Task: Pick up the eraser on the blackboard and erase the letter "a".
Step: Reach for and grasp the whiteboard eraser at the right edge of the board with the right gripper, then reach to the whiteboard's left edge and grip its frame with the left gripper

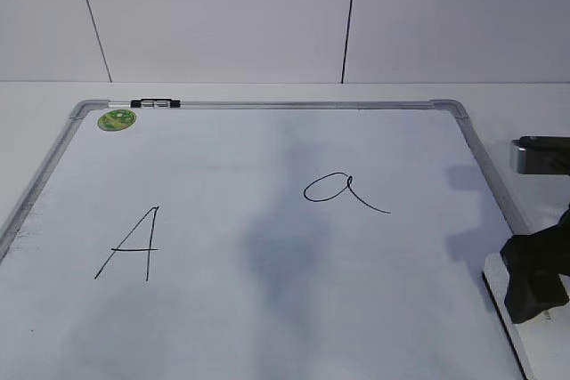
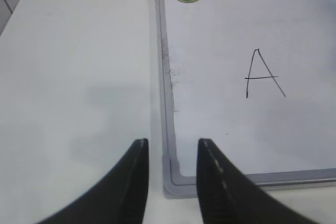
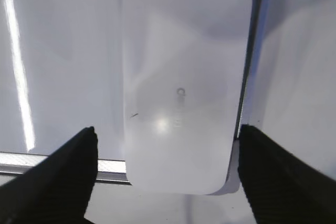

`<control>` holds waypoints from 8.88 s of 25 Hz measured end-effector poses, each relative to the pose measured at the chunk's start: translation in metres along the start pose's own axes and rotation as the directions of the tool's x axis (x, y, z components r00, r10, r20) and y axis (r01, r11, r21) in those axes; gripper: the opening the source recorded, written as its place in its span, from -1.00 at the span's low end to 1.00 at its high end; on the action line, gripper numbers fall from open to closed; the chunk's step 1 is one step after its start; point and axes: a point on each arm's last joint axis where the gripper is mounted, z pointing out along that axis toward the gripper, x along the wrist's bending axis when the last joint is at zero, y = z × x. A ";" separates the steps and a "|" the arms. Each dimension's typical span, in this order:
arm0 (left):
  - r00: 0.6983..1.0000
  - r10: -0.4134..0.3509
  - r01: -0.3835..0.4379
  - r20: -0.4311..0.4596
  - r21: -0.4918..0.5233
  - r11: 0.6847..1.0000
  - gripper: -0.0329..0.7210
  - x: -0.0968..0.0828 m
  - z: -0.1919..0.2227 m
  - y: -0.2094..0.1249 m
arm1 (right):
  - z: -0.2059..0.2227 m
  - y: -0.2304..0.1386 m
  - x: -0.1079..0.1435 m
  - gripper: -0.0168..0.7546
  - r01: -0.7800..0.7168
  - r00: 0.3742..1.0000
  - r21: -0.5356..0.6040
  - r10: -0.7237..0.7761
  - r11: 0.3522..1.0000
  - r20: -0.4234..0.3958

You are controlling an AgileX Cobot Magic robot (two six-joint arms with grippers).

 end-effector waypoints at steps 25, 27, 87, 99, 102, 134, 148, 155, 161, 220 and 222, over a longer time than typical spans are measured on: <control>1.000 -0.007 0.007 0.015 -0.001 1.000 -0.29 -0.001 0.000 0.000 | 0.014 0.008 -0.001 0.72 0.001 1.000 0.018 -0.001 1.000 0.025; 1.000 -0.007 0.007 0.015 -0.001 1.000 -0.29 -0.001 0.000 0.000 | 0.015 0.009 -0.001 0.72 0.005 1.000 0.020 -0.006 1.000 0.025; 1.000 -0.009 0.009 0.019 -0.001 1.000 -0.29 -0.002 0.000 0.000 | 0.031 0.016 -0.001 0.72 0.041 0.999 0.038 -0.042 0.998 0.030; 1.000 -0.009 0.009 0.019 -0.001 1.000 -0.29 -0.002 0.000 0.000 | 0.035 0.019 -0.001 0.72 0.041 0.999 0.030 -0.042 0.999 0.029; 1.000 -0.009 0.009 0.019 -0.001 1.000 -0.29 -0.002 0.000 0.000 | 0.035 0.019 -0.001 0.72 0.041 0.999 0.026 -0.042 0.999 0.029; 1.000 -0.009 0.009 0.019 -0.001 1.000 -0.29 -0.002 0.000 0.000 | 0.035 0.019 -0.001 0.56 0.041 0.999 0.023 -0.042 0.999 0.028; 1.000 -0.009 0.009 0.019 -0.001 1.000 -0.29 -0.002 0.000 0.000 | 0.034 0.019 -0.001 0.56 0.041 0.999 0.030 -0.042 0.999 0.029; 1.000 -0.009 0.009 0.019 -0.001 1.000 -0.29 -0.002 0.000 0.000 | 0.025 0.015 -0.001 0.56 0.041 0.999 0.025 -0.041 0.999 0.026; 1.000 -0.009 0.009 0.019 -0.001 1.000 -0.29 -0.002 0.000 0.000 | 0.017 0.011 -0.001 0.55 0.042 0.999 0.029 -0.042 0.999 0.026; 0.988 -0.153 0.125 -0.002 0.588 0.799 0.63 0.019 0.211 0.114 | -0.046 0.016 0.005 0.55 0.045 0.999 0.027 -0.045 0.999 0.006; 0.989 -0.146 0.119 -0.008 0.618 0.777 0.62 0.022 0.231 0.117 | -0.046 0.016 0.005 0.55 0.045 0.999 0.027 -0.045 0.999 0.006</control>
